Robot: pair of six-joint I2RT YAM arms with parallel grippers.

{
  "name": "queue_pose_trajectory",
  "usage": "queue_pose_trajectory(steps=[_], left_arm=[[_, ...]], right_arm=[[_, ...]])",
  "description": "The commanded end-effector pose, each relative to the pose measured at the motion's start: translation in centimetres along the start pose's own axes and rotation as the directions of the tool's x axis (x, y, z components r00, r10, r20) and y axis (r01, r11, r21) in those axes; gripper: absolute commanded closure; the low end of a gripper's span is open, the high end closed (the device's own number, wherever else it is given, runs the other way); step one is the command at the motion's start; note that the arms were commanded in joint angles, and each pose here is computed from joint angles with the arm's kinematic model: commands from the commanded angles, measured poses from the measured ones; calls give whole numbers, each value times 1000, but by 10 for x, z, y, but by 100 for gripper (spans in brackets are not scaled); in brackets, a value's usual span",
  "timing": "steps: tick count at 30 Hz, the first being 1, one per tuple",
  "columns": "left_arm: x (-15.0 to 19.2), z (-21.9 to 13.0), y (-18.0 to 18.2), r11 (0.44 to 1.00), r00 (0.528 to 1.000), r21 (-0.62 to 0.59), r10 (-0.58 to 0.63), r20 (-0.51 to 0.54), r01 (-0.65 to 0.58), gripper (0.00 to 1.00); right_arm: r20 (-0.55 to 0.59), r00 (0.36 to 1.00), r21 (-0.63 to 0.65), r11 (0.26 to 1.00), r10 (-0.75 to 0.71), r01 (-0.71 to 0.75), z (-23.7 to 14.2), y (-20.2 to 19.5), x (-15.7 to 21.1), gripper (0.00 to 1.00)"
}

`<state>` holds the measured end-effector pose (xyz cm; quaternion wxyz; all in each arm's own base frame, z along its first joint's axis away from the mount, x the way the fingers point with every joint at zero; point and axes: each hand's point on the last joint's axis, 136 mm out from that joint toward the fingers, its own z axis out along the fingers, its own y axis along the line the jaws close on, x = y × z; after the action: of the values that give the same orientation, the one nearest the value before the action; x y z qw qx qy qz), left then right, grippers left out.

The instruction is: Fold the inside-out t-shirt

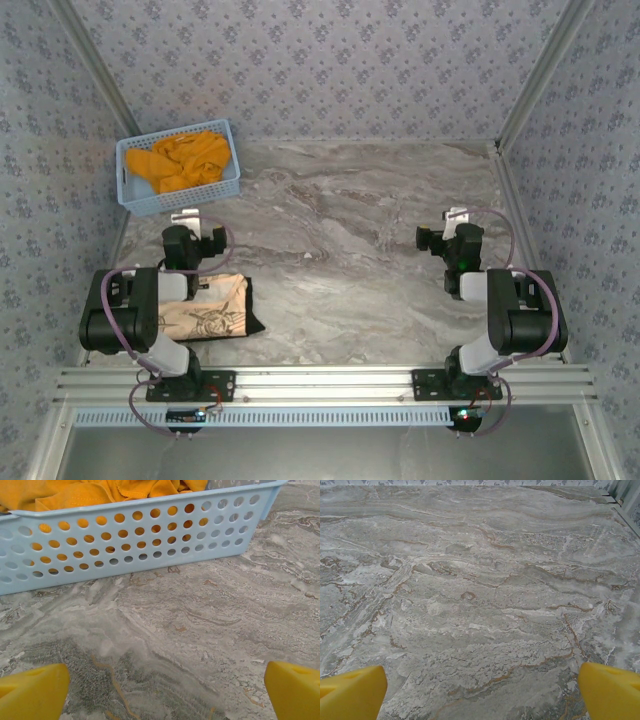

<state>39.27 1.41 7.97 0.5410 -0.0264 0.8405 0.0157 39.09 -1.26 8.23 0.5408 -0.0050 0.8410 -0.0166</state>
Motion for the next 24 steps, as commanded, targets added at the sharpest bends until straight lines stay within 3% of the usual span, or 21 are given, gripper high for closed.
queue_pose_trajectory(steps=[1,7,8,13,15,18,21,24], left_arm=[[-11,1,-1,1000,999,17,-11,31,10,0],[-11,1,-1,1000,999,14,-9,34,8,0],[-20,0,1,1000,999,-11,-7,52,8,0],[-91,-38,-1,986,996,-166,-41,-77,28,0],[-125,-44,-23,991,987,-47,-128,-93,124,0],[-147,-34,-60,961,953,138,-209,-218,242,0],[-147,1,-77,961,918,161,-153,-366,224,0],[-143,40,-88,972,896,147,-103,-432,183,0]], right_arm=[[12,1000,12,1000,11,-12,1,-3,-2,0],[16,1000,10,1000,13,-13,0,-3,-3,0],[21,1000,25,999,21,-21,-1,-6,-5,0],[-36,984,221,962,174,-162,-34,-39,-45,0],[-26,945,281,910,325,-306,-48,-49,-54,0],[-93,914,221,903,396,-369,-50,-33,-54,0],[-137,909,193,910,395,-366,-49,-18,-54,0],[-176,912,171,924,371,-343,-53,-8,-57,0]])
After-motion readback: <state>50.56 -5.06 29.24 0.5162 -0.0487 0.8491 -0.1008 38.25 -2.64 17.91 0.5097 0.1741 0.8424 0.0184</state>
